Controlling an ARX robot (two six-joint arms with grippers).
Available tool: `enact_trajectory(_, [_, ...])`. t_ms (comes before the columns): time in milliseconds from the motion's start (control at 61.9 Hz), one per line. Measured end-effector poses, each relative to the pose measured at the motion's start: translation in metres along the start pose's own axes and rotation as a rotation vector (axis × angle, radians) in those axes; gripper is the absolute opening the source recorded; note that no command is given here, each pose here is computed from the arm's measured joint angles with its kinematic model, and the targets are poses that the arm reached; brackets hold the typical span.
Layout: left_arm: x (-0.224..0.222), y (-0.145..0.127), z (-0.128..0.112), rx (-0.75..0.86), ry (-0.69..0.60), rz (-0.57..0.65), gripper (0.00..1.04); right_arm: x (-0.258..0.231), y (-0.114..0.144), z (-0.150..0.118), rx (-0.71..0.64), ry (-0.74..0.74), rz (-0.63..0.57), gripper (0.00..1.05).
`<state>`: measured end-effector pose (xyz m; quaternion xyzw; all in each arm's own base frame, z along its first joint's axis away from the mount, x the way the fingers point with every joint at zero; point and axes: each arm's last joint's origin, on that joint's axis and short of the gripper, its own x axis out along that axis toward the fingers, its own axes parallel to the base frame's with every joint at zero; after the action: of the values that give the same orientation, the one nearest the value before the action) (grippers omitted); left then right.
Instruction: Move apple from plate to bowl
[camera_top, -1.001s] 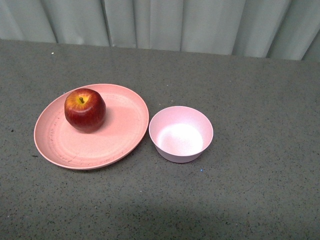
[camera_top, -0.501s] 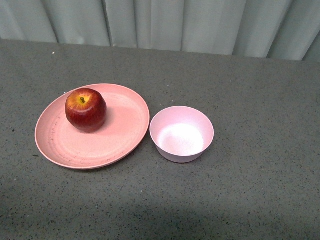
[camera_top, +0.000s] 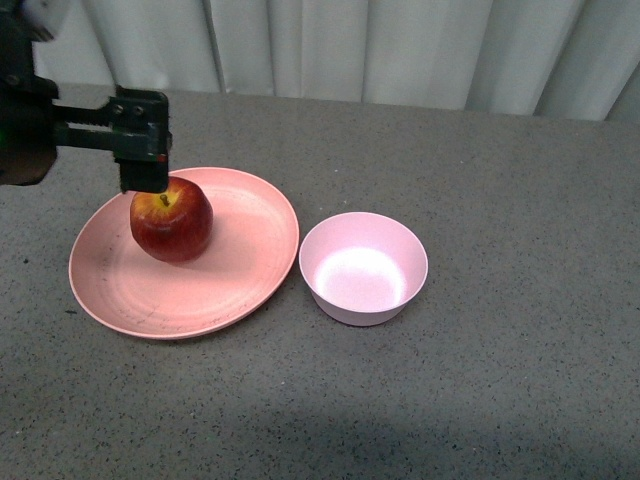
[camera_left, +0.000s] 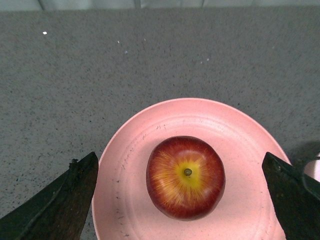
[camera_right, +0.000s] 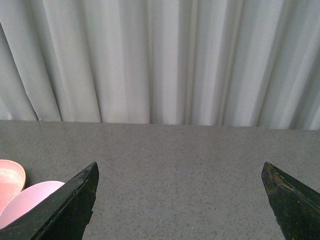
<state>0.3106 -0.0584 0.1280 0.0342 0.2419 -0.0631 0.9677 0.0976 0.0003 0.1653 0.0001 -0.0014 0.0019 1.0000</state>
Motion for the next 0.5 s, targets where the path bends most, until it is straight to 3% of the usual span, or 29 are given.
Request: enact_trajectory(501, [0.053, -0.006, -0.004, -0.004, 0.179, 0.007, 0.98, 0.000, 0.000, 0.000, 0.000, 0.000, 0.000, 0.95])
